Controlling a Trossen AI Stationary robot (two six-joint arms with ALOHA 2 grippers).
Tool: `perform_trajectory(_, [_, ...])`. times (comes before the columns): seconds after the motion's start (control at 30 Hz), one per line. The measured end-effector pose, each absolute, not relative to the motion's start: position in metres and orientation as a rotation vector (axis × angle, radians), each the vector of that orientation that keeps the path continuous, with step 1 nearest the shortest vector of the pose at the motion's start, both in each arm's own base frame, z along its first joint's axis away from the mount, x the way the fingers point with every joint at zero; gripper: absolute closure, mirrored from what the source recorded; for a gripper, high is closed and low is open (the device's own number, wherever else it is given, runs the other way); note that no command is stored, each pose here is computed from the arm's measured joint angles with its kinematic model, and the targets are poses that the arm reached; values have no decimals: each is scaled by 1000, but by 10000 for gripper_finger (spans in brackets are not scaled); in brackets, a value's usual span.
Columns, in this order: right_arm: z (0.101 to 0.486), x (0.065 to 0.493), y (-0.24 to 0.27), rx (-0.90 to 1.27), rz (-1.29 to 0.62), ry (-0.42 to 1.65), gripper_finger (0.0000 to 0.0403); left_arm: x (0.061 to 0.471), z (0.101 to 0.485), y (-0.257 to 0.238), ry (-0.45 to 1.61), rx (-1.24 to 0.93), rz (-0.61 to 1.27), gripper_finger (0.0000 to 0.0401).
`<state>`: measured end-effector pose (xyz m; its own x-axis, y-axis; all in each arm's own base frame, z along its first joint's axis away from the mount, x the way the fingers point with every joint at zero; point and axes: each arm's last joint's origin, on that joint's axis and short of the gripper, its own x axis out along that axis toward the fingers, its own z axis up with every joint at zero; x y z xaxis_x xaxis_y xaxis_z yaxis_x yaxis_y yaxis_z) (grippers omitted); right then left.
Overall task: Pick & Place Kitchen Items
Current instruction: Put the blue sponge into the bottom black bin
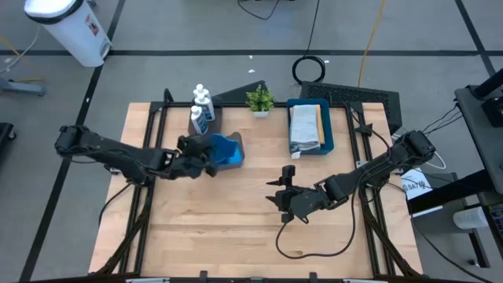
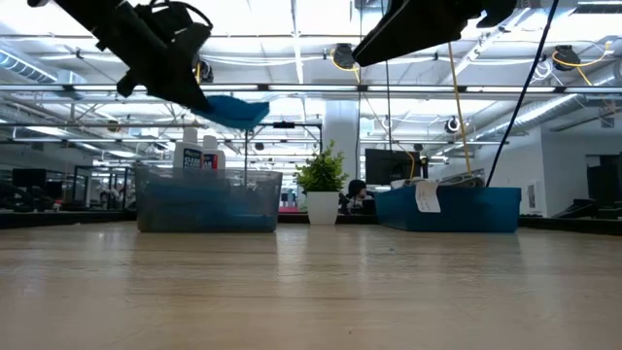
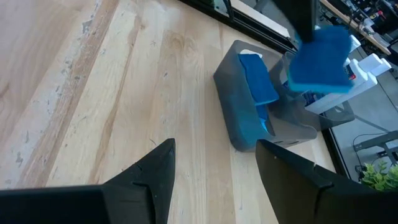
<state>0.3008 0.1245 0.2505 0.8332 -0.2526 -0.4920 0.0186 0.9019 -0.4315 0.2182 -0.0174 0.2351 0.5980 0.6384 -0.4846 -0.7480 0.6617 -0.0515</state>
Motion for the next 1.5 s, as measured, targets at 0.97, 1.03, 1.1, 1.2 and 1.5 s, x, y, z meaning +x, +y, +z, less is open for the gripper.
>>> perform_trajectory(0.97, [251, 303, 120, -412, -163, 568, 206, 183, 164, -4, 244, -508, 823, 385])
perform_trajectory(1.03, [251, 303, 120, -413, -162, 569, 206, 187, 159, -6, 258, -507, 809, 392])
perform_trajectory(1.1, [251, 303, 121, -412, -162, 568, 206, 191, 156, -8, 260, -509, 800, 395])
perform_trajectory(1.2, [251, 303, 121, -413, -162, 569, 206, 194, 152, -9, 271, -515, 790, 385])
perform_trajectory(1.5, [251, 303, 121, -414, -161, 571, 206, 195, 149, -9, 303, -526, 764, 390])
